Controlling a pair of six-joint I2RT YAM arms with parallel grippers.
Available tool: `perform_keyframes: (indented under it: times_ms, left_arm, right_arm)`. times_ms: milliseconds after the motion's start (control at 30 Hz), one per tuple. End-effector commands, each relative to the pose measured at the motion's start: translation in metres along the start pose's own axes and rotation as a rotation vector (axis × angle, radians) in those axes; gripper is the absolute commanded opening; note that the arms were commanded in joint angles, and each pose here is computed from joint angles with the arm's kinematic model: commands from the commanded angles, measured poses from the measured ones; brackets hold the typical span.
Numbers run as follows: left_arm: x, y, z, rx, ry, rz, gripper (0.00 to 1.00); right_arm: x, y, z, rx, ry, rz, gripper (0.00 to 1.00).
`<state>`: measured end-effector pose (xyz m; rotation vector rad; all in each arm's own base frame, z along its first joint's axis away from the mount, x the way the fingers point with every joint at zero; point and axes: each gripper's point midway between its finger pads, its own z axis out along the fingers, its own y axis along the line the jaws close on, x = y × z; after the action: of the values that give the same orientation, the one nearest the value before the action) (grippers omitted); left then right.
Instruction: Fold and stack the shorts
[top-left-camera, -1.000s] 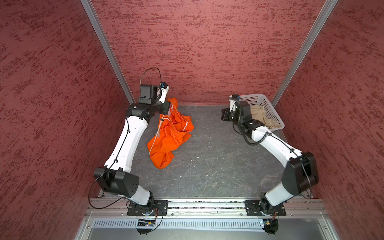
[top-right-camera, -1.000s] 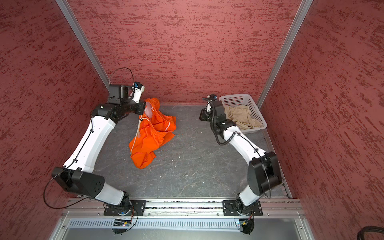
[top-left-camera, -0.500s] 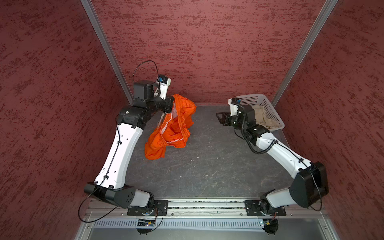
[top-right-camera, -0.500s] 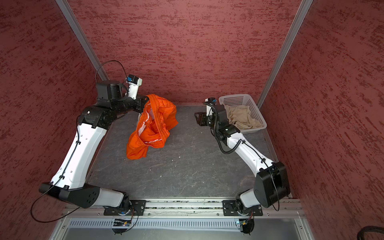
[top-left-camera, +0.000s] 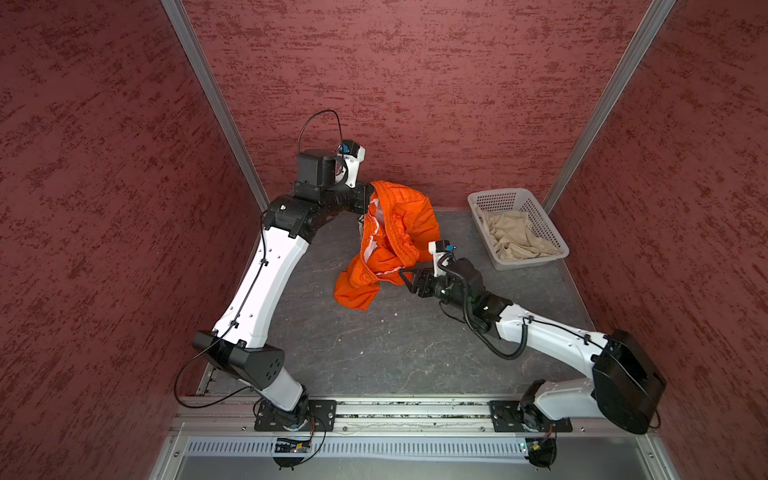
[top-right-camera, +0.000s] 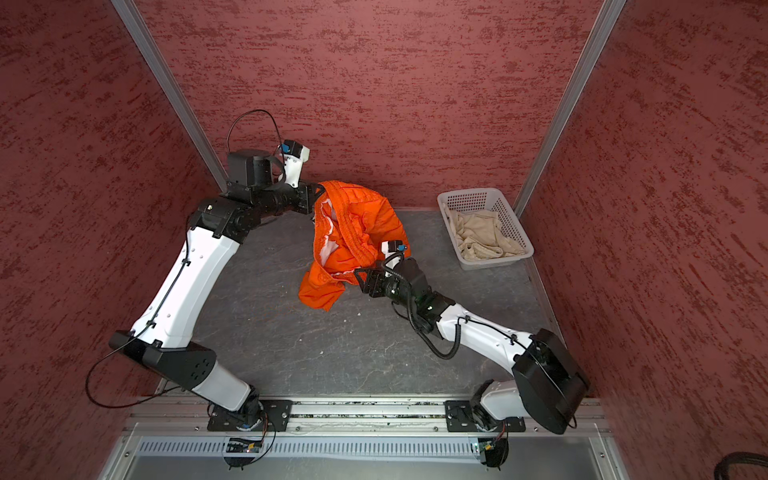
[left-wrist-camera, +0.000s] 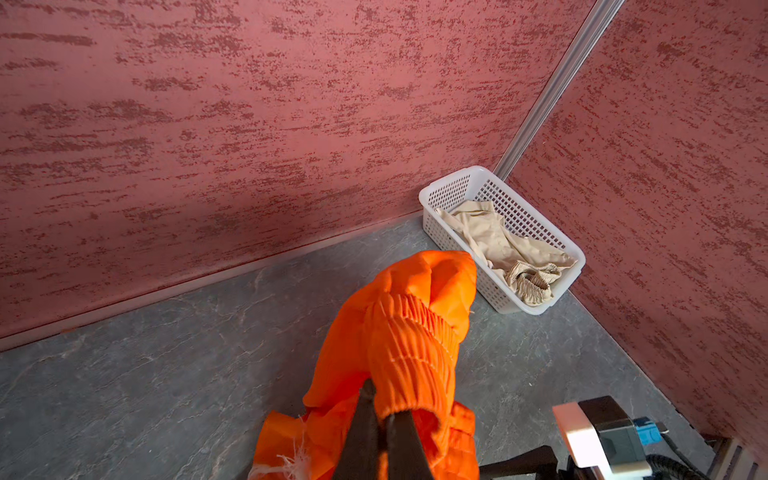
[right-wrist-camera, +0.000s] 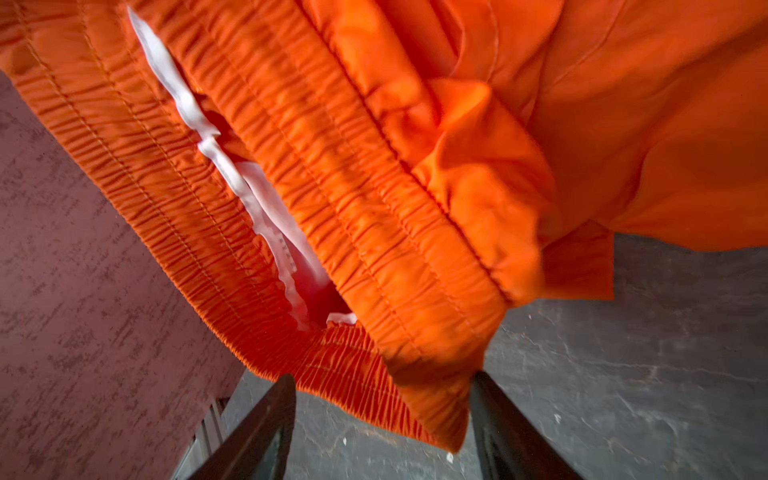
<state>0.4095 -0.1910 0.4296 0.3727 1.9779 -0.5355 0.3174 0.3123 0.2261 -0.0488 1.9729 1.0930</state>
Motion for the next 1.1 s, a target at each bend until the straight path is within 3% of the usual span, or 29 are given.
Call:
perform_keyframes:
  times_ms: [0,133,367,867,1067]
  left_arm:
    - [-0.026,-0.012,-0.009,0.029,-0.09,0.0,0.06]
    - [-0.029,-0.016,-0.011,0.043,-0.1,-0.003,0.06]
    - [-0.035,-0.015,-0.015,0.029,-0.125,0.002,0.06]
    - [-0.024,0.003,0.012,-0.044,-0.07,-0.017,0.06]
    - [-0.025,-0.004,0.012,-0.013,-0.076,-0.019,0.06]
  right_arm:
    - [-0.02,-0.012,0.006,0.026,-0.16,0.141,0.68]
    - [-0.015,-0.031,0.021,0.095,-0.175,0.171,0.68]
    - [0.004,-0.021,0.047,0.026,-0.111,0.173,0.68]
    - [0.049,0.008,0.037,0.003,-0.068,0.093,0.71]
    - [0.05,-0.01,0.056,0.113,-0.074,0.142,0.71]
